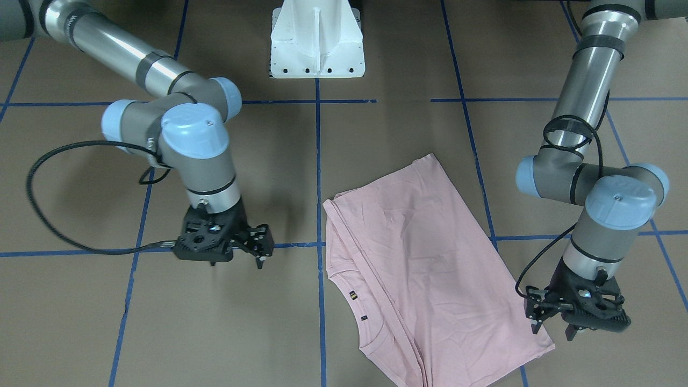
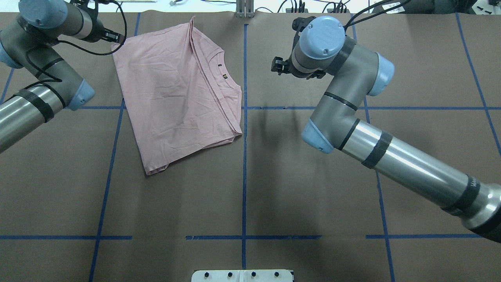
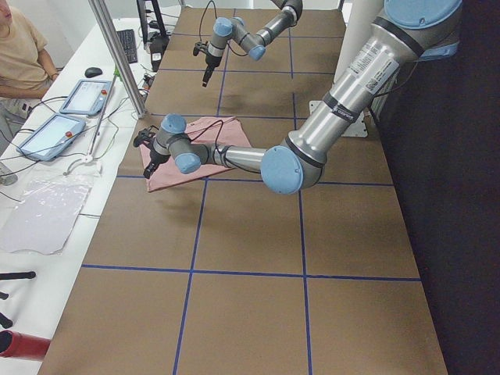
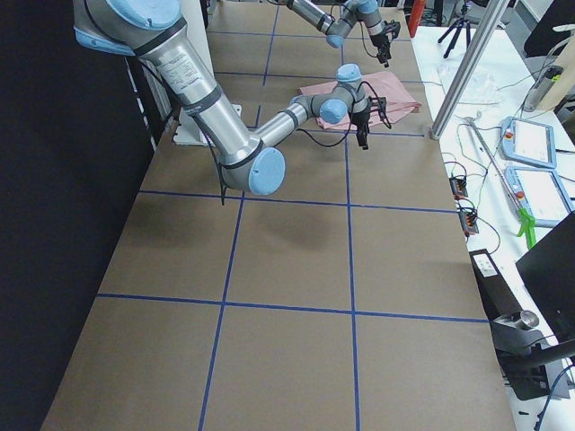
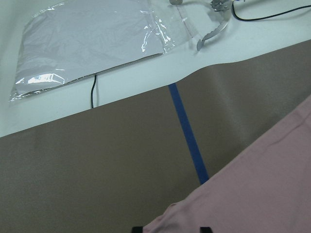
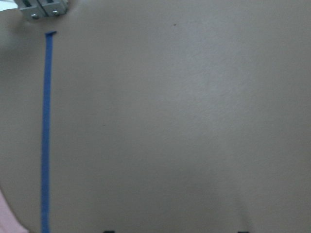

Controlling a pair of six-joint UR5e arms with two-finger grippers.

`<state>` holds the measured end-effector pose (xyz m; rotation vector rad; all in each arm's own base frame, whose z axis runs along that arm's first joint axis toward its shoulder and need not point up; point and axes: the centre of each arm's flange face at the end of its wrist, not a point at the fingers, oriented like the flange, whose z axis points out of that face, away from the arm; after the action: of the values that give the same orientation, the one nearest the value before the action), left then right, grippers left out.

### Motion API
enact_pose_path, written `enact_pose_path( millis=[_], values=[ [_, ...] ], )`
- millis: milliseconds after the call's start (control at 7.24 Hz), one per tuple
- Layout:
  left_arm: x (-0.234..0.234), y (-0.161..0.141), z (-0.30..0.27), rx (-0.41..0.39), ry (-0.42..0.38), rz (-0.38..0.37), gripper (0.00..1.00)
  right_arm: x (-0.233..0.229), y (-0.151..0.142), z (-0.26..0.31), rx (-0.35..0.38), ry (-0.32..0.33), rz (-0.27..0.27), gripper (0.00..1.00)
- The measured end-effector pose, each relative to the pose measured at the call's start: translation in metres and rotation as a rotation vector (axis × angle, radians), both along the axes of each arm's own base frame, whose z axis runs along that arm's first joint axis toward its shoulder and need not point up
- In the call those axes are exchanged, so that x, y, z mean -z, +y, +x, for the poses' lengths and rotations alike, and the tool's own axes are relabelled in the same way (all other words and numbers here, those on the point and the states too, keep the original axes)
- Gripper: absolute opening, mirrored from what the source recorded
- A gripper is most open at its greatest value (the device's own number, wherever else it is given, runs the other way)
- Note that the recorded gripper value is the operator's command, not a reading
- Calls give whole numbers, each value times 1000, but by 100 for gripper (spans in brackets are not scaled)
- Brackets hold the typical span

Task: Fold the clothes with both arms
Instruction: 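Move the right gripper onto the folded shirt while the left gripper holds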

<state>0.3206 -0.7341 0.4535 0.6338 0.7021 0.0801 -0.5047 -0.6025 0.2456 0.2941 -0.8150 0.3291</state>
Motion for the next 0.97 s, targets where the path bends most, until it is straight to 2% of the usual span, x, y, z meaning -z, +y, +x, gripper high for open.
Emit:
enact_pose_path(
  millis=[138, 276, 552, 690, 966],
  values=[
    [2, 3, -3, -8, 8, 6, 100, 23, 6, -34, -34, -25, -37, 66],
    [2, 4, -4, -11, 11, 8, 100, 43, 13, -70, -56, -23, -52, 62],
    [5, 5, -5, -10, 19, 11, 100, 66, 26, -119, -50, -3, -63, 55],
    [8, 5, -5, -8, 23, 14, 100, 70, 31, -135, -43, 8, -72, 55],
    [10, 6, -5, -7, 27, 17, 100, 69, 43, -157, -15, 31, -80, 48]
  ],
)
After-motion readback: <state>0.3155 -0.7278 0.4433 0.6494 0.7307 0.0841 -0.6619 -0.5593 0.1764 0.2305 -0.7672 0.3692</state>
